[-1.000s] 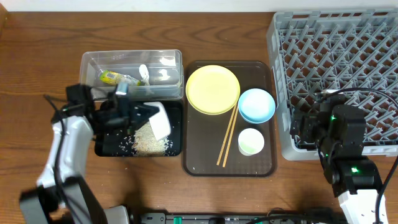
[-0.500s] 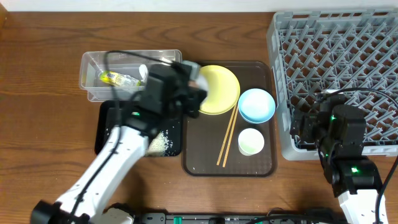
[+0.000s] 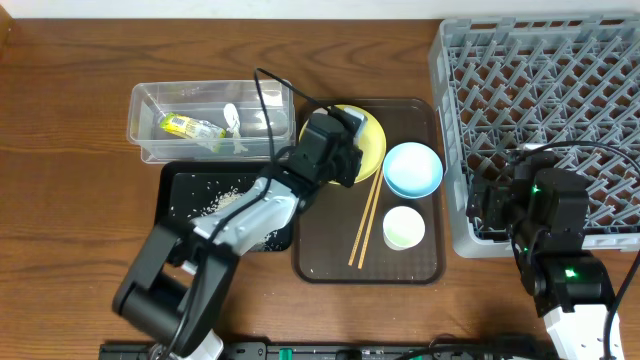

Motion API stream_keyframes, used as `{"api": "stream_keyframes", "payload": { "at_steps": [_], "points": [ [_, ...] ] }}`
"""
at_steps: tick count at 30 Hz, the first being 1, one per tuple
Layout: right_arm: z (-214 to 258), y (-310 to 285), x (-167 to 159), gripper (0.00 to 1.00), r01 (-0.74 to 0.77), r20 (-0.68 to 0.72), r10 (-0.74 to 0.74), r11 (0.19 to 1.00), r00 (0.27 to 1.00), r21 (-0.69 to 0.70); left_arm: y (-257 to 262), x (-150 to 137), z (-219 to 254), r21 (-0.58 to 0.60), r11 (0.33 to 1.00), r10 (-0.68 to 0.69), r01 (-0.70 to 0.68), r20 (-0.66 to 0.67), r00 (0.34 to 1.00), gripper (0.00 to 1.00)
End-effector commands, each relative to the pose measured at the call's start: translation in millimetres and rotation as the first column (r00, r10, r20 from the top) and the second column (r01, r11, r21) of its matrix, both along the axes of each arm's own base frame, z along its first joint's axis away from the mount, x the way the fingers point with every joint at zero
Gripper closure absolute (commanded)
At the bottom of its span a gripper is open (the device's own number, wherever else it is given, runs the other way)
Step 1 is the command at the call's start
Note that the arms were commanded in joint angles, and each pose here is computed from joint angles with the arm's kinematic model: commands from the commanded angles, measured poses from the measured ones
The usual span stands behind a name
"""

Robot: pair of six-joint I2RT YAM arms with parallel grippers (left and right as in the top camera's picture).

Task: Sort waste into correct bins and load items into the dishwasher rack
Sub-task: 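Carry the emptied bowl back and set it on the yellow plate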

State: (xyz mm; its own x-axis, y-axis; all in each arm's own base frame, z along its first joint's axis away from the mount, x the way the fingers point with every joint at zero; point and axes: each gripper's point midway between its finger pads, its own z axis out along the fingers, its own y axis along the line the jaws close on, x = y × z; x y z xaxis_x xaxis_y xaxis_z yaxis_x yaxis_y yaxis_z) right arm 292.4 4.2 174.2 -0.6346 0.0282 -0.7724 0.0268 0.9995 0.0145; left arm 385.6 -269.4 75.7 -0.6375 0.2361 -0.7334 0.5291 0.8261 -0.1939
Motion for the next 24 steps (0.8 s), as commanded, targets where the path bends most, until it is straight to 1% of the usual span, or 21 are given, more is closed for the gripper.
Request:
{"api": "stream_keyframes", "payload": {
  "at_steps": [1, 3, 4, 5, 7, 8, 10, 14, 16, 18, 21, 24],
  "points": [
    [9, 2, 2, 0.02, 0.003, 0.021, -0.003, 1.0, 1.0, 0.01, -2, 5, 2, 0.013, 1.0, -0.001, 0.001, 0.024, 1.0, 0.93],
    [9, 2, 2, 0.02, 0.003, 0.022, -0.003, 1.0, 1.0, 0.009, -2, 6, 4, 0.008, 1.0, -0.001, 0.001, 0.031, 1.0, 0.93],
    [9, 2, 2, 0.01, 0.003, 0.022, -0.003, 1.0, 1.0, 0.009, -3, 7, 6, 0.004, 1.0, -0.001, 0.0, 0.038, 0.999, 0.91],
    [9, 2, 2, 0.01, 0.003, 0.022, -0.003, 1.0, 1.0, 0.009, -3, 7, 8, 0.002, 1.0, -0.001, 0.001, 0.041, 0.999, 0.83],
    [9, 2, 2, 0.02, 0.003, 0.022, -0.003, 1.0, 1.0, 0.01, -6, 5, 13, -0.018, 1.0, -0.021, 0.021, 0.04, 0.999, 0.51],
    [9, 2, 2, 0.02, 0.003, 0.022, -0.003, 1.0, 1.0, 0.009, -9, 2, 17, -0.031, 0.999, -0.035, 0.037, 0.039, 0.999, 0.45],
    [9, 2, 2, 0.02, 0.003, 0.022, -0.003, 1.0, 1.0, 0.009, -12, -2, 28, -0.054, 0.997, -0.058, 0.06, 0.043, 0.997, 0.43],
    [9, 2, 2, 0.02, 0.003, 0.022, -0.003, 1.0, 1.0, 0.009, -6, -14, 63, -0.086, 0.995, -0.055, 0.06, 0.057, 0.997, 0.43],
    [9, 2, 2, 0.02, 0.003, 0.022, -0.003, 1.0, 1.0, 0.009, -4, -26, 81, -0.122, 0.991, -0.054, 0.059, 0.038, 0.998, 0.43],
    [9, 2, 2, 0.02, 0.003, 0.022, -0.003, 1.0, 1.0, 0.009, -2, -42, 94, -0.172, 0.984, -0.049, 0.046, -0.018, 0.999, 0.43],
    [9, 2, 2, 0.01, 0.003, 0.023, -0.003, 1.0, 1.0, 0.009, -1, -67, 100, -0.247, 0.969, -0.047, 0.006, -0.16, 0.986, 0.42],
    [9, 2, 2, 0.01, 0.003, 0.022, -0.003, 1.0, 1.0, 0.01, -5, -86, 87, -0.252, 0.967, -0.049, -0.025, -0.281, 0.959, 0.43]
  ]
}}
